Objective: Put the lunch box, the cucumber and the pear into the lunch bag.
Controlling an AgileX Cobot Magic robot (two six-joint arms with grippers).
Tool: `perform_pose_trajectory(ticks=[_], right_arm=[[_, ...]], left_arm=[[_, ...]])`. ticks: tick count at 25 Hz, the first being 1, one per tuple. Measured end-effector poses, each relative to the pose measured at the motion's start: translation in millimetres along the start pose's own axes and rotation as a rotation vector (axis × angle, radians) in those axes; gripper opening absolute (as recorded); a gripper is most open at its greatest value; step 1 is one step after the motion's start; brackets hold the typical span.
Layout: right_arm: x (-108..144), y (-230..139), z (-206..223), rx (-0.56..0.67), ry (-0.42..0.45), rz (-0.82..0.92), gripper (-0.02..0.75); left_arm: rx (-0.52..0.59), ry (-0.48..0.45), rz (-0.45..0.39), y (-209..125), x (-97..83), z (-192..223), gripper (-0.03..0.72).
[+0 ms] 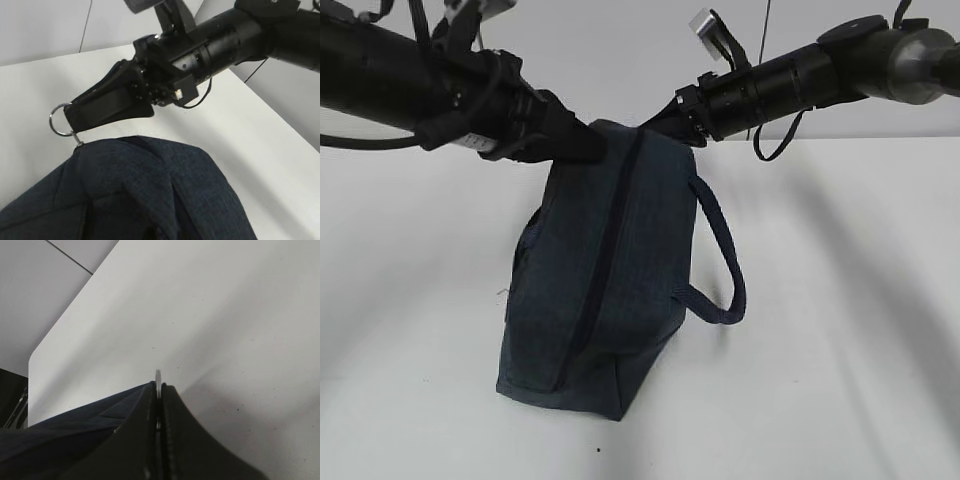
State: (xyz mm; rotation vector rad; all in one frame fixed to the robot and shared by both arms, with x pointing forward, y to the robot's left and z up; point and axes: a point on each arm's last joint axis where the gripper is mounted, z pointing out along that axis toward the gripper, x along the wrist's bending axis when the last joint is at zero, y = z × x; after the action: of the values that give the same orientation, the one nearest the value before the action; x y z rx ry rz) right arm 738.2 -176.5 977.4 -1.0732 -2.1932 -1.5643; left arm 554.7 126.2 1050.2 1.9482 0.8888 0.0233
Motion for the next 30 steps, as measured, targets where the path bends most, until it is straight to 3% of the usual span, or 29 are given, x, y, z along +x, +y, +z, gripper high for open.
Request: perform_pose_trajectory(ticks=[18,21,25,27,30], right_arm=[[-10,-5,5,0.010,-0.013,0.045,0.015],[-8,3,3,-0.002,-0.028,-0.003,0.109],[-5,16,-4,-0.014,-0.060,-0.069,0.338],[-4,19,-7,0.010,-0.088,-0.108,0.412],[-6,20,-11,0.081,-0.155,-0.145,0.451]], left_arm=[[-0.033,0.016,-0.003,4,-2.0,-5,0.015],[-0.045,-0.004,-0.052,3,-0.1,0,0.015],[-0.041,-0.011,-0.131,-4,9.8,16,0.036],[-0.046,0.008,-0.153,-5,14.6,21,0.080],[-0.062,0.042,-0.158,-4,18.1,21,0.244]])
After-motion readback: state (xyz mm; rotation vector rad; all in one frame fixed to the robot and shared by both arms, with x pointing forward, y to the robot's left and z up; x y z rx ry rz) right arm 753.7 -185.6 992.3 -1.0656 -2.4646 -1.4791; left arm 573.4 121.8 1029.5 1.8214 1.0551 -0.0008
